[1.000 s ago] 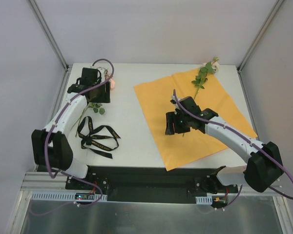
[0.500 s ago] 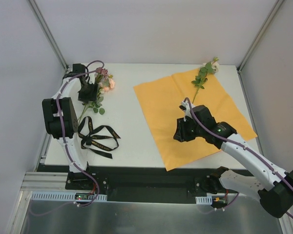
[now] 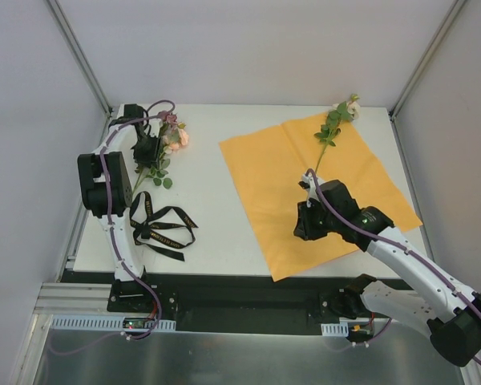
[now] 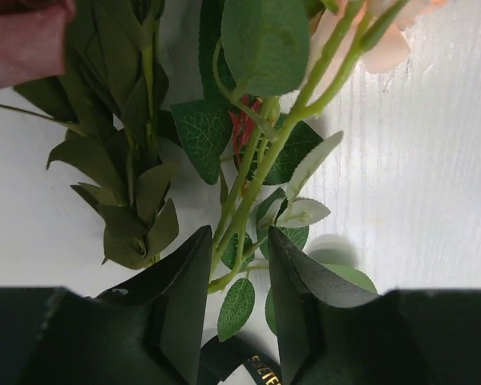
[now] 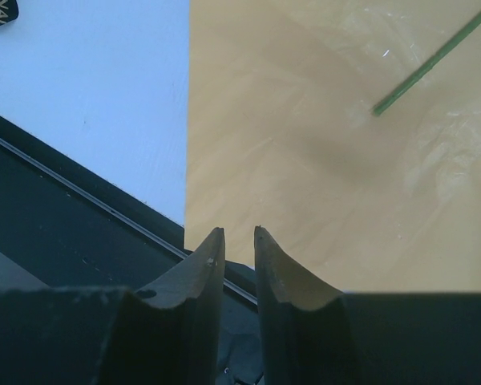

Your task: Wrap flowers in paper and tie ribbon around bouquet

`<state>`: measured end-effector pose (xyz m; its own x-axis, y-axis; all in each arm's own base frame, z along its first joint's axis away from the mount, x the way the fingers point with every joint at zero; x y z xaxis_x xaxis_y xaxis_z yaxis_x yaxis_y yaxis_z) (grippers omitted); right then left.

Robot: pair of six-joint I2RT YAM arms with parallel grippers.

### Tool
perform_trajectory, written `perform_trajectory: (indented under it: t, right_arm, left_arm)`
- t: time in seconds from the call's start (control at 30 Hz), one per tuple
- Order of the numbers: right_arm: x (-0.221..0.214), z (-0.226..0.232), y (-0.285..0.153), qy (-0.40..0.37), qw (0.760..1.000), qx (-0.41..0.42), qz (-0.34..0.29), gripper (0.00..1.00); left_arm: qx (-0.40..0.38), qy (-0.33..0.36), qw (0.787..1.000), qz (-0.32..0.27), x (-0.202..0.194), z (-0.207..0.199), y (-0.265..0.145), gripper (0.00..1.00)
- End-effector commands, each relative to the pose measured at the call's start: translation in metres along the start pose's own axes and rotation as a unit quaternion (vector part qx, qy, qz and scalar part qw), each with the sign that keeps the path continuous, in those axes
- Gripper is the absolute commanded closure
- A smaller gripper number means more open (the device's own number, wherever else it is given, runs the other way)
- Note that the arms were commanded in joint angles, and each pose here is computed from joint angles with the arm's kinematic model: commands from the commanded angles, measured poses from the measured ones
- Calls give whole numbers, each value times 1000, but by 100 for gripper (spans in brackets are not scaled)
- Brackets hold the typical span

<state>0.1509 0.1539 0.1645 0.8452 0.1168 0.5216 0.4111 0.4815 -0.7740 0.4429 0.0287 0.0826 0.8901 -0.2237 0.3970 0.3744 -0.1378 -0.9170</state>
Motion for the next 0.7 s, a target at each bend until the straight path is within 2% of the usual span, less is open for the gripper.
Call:
perform_trajectory:
  t: [0.0,0.07,0.1,0.27,0.3,0.4,0.43,0.53,0.63,0.67]
  right_arm:
    - [1,-2,-4,-1,1000,-7,-7,77]
    - [1,-1,-3,4,1000,-3,-7,78]
    - [2,0,-3,5,1000,-1,-8,79]
    - [4,3,-4,14,1000,5,-9,81]
    - [4,4,-4,16,1000,6,-9,81]
    - [6,6,-6,20,1000,8,-12,81]
    - [6,6,-5,23,1000,8,-11,81]
    - [8,7,-3,28,1000,10,-11,81]
    - [11,9,2,33,999,12,-4,81]
    - [12,12,4,36,999,16,-3,81]
  left_arm:
    - [-9,15,1000,-1,4,2,3,68]
    - [-8,17,1000,5,2,3,7,69]
    - [1,17,1000,8,1,5,8,76]
    - [24,19,999,-13,13,9,-12,87]
    - [35,19,999,-22,18,11,-20,96]
    - [96,25,993,-56,34,19,-62,100]
    - [148,23,986,-70,39,29,-90,100]
    - [226,24,967,-116,53,33,-151,100]
    - [254,24,950,-179,65,27,-207,100]
    - [238,29,950,-198,68,18,-218,100]
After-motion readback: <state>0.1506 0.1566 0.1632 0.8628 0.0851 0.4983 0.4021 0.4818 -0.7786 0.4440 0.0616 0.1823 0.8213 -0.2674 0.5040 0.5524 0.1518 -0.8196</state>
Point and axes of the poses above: each gripper's point midway between its finger pads, its own y axis out along the fingers, its own z axis along the line the jaws close on, x = y × z, the point moved 4 cm from there along -y, back along the fingers, and after that the axes turned 7 degrees about y, right-handed, at the moved point
